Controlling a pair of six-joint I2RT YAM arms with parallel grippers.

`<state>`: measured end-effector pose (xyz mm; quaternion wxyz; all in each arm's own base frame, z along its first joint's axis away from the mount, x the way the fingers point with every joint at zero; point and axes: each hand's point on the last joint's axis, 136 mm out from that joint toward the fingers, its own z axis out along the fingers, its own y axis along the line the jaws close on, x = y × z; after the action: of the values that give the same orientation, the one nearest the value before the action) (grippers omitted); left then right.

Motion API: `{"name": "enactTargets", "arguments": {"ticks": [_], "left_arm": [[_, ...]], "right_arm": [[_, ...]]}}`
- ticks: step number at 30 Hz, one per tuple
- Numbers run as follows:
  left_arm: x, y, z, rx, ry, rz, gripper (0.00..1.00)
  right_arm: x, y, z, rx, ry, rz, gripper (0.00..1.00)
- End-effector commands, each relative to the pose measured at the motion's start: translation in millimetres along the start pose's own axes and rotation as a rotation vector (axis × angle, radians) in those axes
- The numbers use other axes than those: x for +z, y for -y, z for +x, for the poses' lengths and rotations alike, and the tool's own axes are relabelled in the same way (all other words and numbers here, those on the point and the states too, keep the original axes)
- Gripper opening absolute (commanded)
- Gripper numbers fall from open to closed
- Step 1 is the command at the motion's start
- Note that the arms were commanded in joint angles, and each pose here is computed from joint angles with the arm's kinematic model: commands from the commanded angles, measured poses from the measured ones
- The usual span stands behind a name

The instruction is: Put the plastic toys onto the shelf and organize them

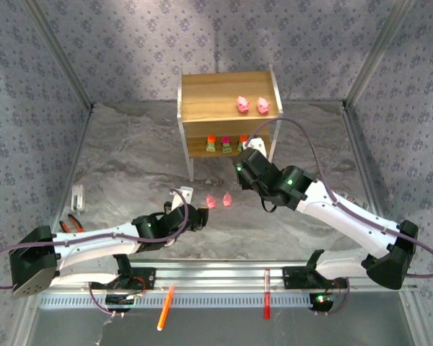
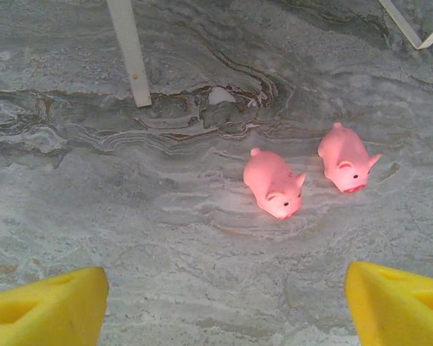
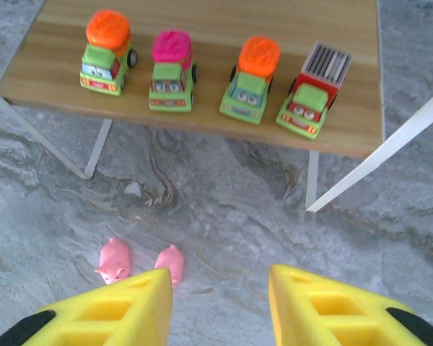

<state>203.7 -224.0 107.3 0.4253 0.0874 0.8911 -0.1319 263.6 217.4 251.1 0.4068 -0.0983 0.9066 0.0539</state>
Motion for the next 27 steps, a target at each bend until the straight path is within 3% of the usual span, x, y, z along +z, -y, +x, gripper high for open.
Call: {"name": "enactTargets", "arguments": {"ticks": [1, 10, 27], "left_arm": [[-1, -8, 4, -0.014, -0.009, -0.019, 0.85], [-3, -12, 11, -0.01, -0.028, -0.012, 0.85], [0, -13, 16, -0.009, -0.04, -0.014, 0.85]], "right_arm": [[4, -9, 10, 0.051, -0.013, -0.039, 0.41], [32, -20, 52, 0.029, -0.101, -0.041, 0.41], [63, -33, 89, 0.055, -0.187, -0.052, 0.42]]}}
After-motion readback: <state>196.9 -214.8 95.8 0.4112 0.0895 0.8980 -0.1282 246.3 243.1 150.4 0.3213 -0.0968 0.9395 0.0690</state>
